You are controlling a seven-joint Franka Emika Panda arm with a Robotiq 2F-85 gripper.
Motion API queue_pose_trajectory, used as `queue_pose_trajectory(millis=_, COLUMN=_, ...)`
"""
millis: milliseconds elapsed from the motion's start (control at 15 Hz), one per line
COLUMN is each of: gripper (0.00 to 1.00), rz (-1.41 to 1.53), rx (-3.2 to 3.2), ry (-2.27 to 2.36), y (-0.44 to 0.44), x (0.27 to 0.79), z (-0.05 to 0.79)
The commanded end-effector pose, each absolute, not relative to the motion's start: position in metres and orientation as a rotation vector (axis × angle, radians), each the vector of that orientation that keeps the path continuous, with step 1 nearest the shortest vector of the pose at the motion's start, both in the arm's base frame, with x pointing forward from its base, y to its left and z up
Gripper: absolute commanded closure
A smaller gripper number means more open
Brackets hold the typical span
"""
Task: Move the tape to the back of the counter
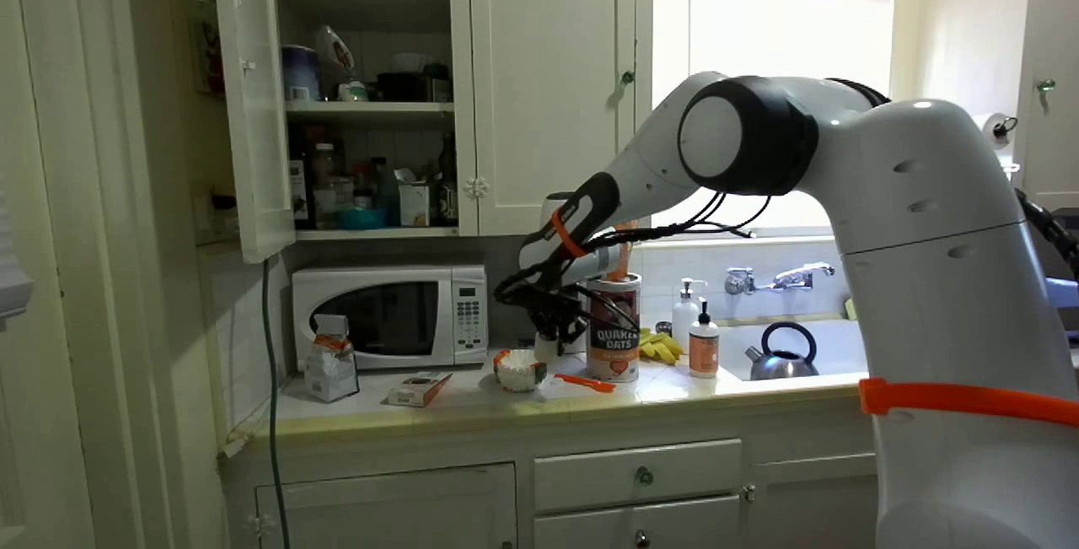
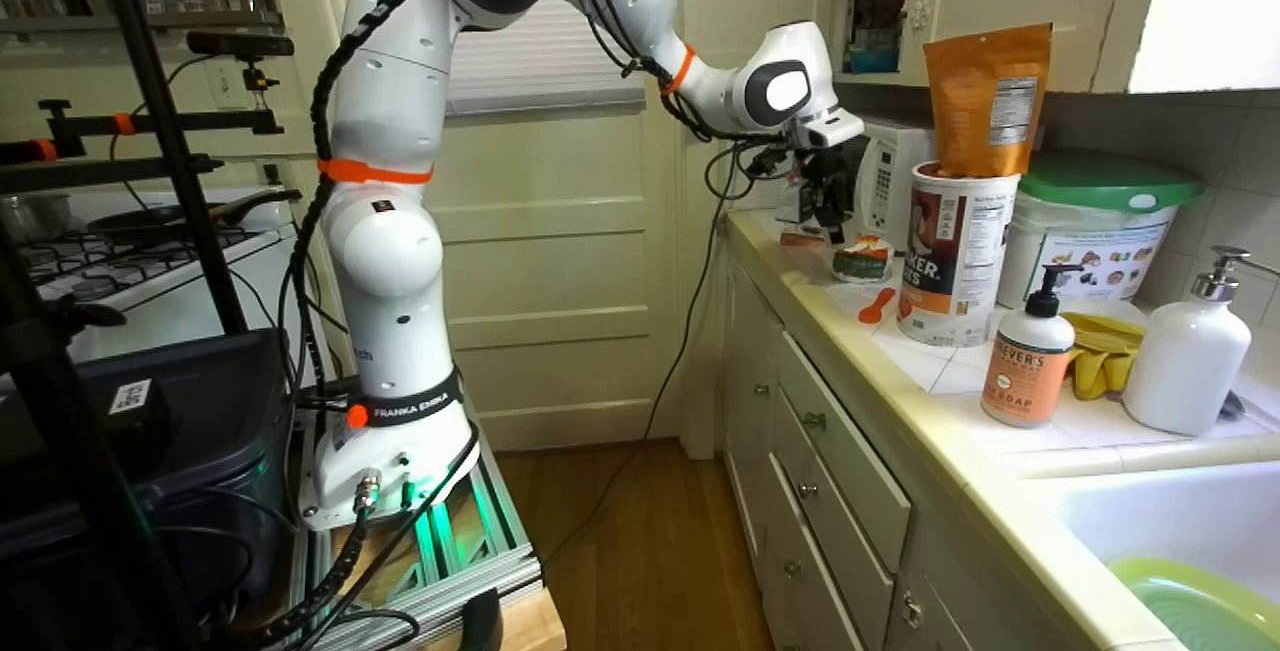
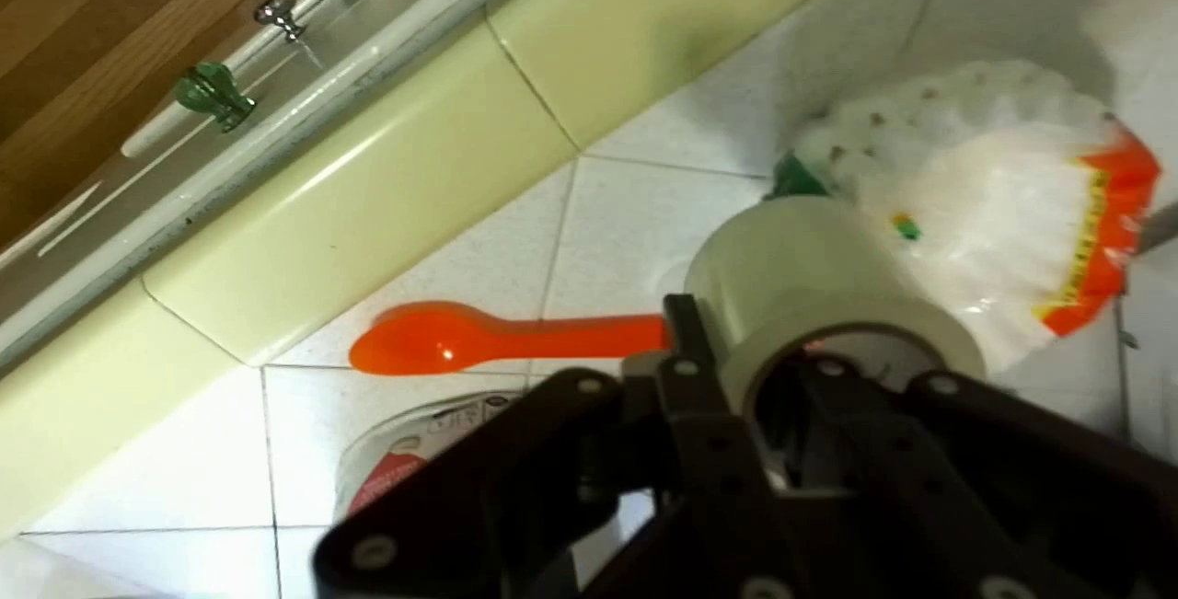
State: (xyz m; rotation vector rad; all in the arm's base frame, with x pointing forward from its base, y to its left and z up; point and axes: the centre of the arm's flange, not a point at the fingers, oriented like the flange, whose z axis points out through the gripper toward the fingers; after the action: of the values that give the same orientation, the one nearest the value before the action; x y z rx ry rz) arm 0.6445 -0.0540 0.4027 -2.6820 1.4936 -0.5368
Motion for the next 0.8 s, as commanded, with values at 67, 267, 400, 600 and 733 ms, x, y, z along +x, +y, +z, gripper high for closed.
queue_pose_trajectory(millis=67, gripper=0.96, rz=-0.641, rx=-2.603, ry=1.446, y=-0.026, x=0.661, z=0.452)
queue_pose_trajectory(millis=267, gripper=0.85, rz=-0.673, rx=-2.601, ry=1.417, y=-0.025, x=0.658, z=0.460)
queue_pose_trajectory(millis=400, gripper=0.85, rz=-0.692, rx=-2.594, ry=1.406, y=-0.022, x=0.665, z=0.464)
queue_pose_trajectory(millis=600, gripper=0.96, rz=-0.728, rx=-2.569, ry=1.423, y=-0.027, x=0.677, z=0.455)
queue_pose_trajectory(millis=733, gripper=0.96, rz=-0.833, rx=-2.505, ry=1.412, y=-0.028, x=0.703, z=0.445)
